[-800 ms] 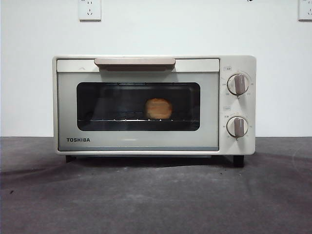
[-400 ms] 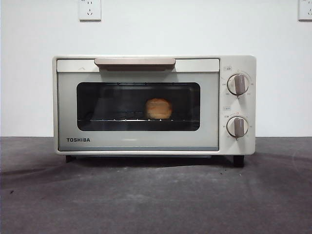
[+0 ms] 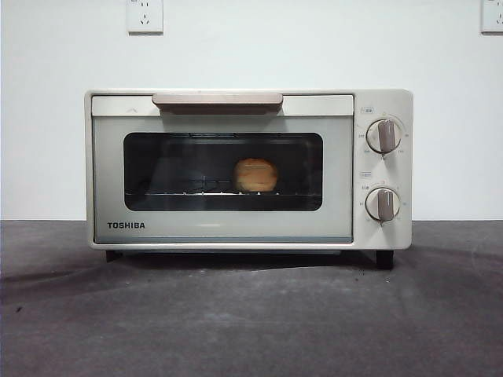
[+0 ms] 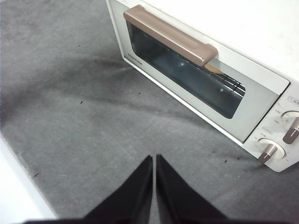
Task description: The left arm flap open the oven, the right arm pick bread and place it into oven, the left arm flap close the oven
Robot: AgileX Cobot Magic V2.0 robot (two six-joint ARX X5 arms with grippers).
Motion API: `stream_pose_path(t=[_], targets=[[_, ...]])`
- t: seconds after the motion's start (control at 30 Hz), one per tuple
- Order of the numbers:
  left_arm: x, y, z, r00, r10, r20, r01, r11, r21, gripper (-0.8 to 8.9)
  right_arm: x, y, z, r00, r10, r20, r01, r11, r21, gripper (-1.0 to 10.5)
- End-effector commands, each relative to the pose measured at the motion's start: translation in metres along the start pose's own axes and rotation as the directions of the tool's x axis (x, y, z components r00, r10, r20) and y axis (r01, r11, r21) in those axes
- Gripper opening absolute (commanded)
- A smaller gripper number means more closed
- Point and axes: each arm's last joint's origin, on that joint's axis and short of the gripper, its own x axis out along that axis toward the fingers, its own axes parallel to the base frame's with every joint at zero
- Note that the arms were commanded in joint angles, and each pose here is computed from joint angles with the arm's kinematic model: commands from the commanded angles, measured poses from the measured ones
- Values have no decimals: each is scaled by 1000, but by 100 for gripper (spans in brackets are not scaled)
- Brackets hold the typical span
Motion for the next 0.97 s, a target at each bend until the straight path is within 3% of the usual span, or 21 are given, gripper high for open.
stream_pose_path(t=[0.03, 0.4, 0.47, 0.53, 0.6, 0.67, 0.77, 0.87, 0.97], targets=[[-4, -2, 5, 1000, 0, 21, -1, 1000, 27, 19, -2, 2, 5, 1000, 6, 21, -6, 1000, 0, 6], [-7, -3, 4, 1000, 1, 29, -2, 1000, 31, 19, -2, 2, 5, 1000, 6, 21, -6, 1000, 0, 6], [-14, -4, 4, 997, 12, 73, -22, 990, 139, 19, -2, 2, 5, 1000, 6, 21, -6, 1000, 0, 6], [-21, -4, 8, 983, 33, 179, -66, 980, 186, 19, -2, 2, 5, 1000, 6, 21, -6, 1000, 0, 6], [-28, -2, 13, 932, 62, 357, -148, 964, 221, 19, -2, 2, 5, 1000, 6, 21, -6, 1000, 0, 6], [-33, 2, 12, 857, 96, 506, -244, 941, 234, 19, -2, 2, 5, 1000, 6, 21, -6, 1000, 0, 6], [-33, 10, -1, 738, 183, 650, -394, 898, 194, 19, -2, 2, 5, 1000, 6, 21, -6, 1000, 0, 6], [-29, 18, -20, 656, 273, 703, -497, 858, 131, 19, -2, 2, 5, 1000, 7, 22, -7, 1000, 0, 6], [-19, 26, -45, 624, 348, 700, -554, 829, 81, 19, -2, 2, 5, 1000, 7, 22, -7, 1000, 0, 6]])
